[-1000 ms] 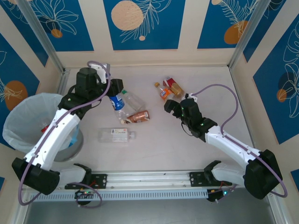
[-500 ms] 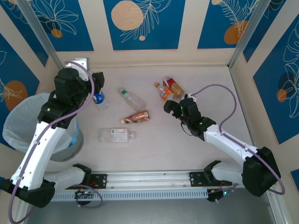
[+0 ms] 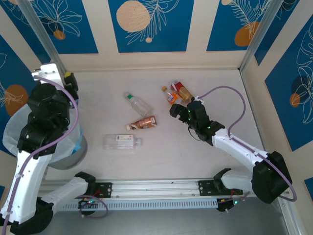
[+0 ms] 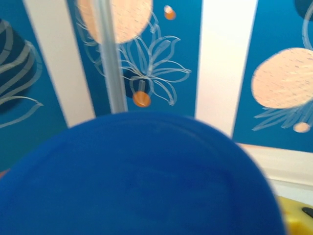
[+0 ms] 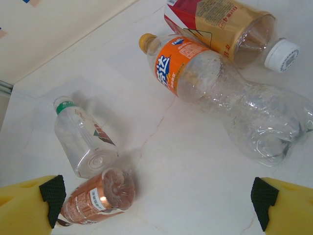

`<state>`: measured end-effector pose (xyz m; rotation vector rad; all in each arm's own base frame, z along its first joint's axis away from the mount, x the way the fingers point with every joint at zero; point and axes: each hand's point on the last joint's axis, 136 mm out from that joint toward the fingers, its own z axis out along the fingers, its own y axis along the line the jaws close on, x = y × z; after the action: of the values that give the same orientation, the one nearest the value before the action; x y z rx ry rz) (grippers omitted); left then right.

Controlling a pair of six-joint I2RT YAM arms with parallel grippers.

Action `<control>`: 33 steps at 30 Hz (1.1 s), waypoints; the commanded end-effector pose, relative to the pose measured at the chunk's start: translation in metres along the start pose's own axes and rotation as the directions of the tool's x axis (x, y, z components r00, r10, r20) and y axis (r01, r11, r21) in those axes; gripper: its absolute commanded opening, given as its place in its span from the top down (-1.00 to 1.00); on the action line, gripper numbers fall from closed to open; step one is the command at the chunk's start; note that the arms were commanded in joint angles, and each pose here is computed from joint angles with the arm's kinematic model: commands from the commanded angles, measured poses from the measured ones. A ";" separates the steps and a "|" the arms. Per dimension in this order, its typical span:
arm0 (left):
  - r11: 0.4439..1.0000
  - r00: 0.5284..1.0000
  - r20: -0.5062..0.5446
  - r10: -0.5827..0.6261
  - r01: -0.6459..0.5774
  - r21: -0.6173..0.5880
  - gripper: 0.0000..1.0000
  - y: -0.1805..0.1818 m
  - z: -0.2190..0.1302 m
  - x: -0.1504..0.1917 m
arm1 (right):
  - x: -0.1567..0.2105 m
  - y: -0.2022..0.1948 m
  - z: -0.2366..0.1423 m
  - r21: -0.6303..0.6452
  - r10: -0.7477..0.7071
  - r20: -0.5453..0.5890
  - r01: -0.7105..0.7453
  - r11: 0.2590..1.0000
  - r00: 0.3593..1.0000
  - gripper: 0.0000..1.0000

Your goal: Put the plastic bottles in the bin

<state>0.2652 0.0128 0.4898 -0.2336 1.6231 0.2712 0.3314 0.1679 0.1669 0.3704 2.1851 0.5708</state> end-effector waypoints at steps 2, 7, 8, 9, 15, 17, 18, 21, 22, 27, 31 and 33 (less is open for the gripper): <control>0.979 0.997 0.067 0.022 -0.008 -0.202 -0.12 0.042 -0.010 -0.022 | -0.011 0.013 -0.001 -0.041 -0.002 0.022 0.003 0.999 1.000 -0.99; 0.962 0.995 0.098 0.006 0.021 -0.274 -0.11 0.060 -0.016 -0.022 | -0.010 0.034 -0.007 -0.160 -0.073 0.028 0.076 0.984 0.997 -0.99; 0.958 0.995 0.099 -0.002 0.030 -0.284 -0.11 0.064 -0.016 -0.020 | -0.010 0.038 -0.009 -0.185 -0.094 0.030 0.098 0.978 0.995 -0.99; 0.956 0.995 0.097 -0.008 0.036 -0.290 -0.11 0.065 -0.015 -0.018 | -0.010 0.041 -0.011 -0.197 -0.109 0.034 0.113 0.974 0.994 -0.99; 0.915 0.999 0.012 -0.034 0.036 -0.401 -0.11 0.088 -0.003 0.008 | -0.011 0.043 -0.018 -0.199 -0.148 0.036 0.152 0.968 0.988 -0.99; 0.906 0.998 -0.023 -0.056 0.041 -0.422 -0.10 0.095 0.002 0.019 | -0.011 0.042 -0.020 -0.198 -0.148 0.040 0.153 0.968 0.988 -0.99; 0.904 0.997 -0.034 -0.066 0.046 -0.425 -0.10 0.097 0.003 0.023 | -0.011 0.042 -0.020 -0.199 -0.148 0.042 0.153 0.968 0.988 -0.99; 0.910 0.994 -0.067 -0.087 0.052 -0.411 -0.10 0.096 0.009 0.037 | -0.010 0.039 -0.022 -0.188 -0.154 0.044 0.159 0.969 0.987 -0.99; 0.907 0.992 -0.087 -0.088 0.043 -0.418 -0.11 0.098 0.011 0.044 | -0.011 0.038 -0.022 -0.183 -0.155 0.046 0.161 0.970 0.987 -0.99; 0.898 0.971 -0.209 -0.114 0.011 -0.439 -0.11 0.103 0.021 0.078 | -0.010 0.034 -0.021 -0.165 -0.166 0.045 0.171 0.971 0.985 -0.99; 0.910 0.942 -0.283 -0.180 0.050 -0.412 -0.11 0.100 0.023 0.109 | -0.009 0.033 -0.021 -0.155 -0.171 0.042 0.176 0.972 0.984 -0.99; 0.901 0.924 -0.319 -0.209 0.055 -0.431 -0.13 0.105 0.021 0.125 | -0.010 0.033 -0.021 -0.155 -0.175 0.043 0.180 0.971 0.984 -0.99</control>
<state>0.2511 0.1217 0.3905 -0.7025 1.8227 0.5588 0.3251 0.1892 0.1977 0.1156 2.1177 0.6573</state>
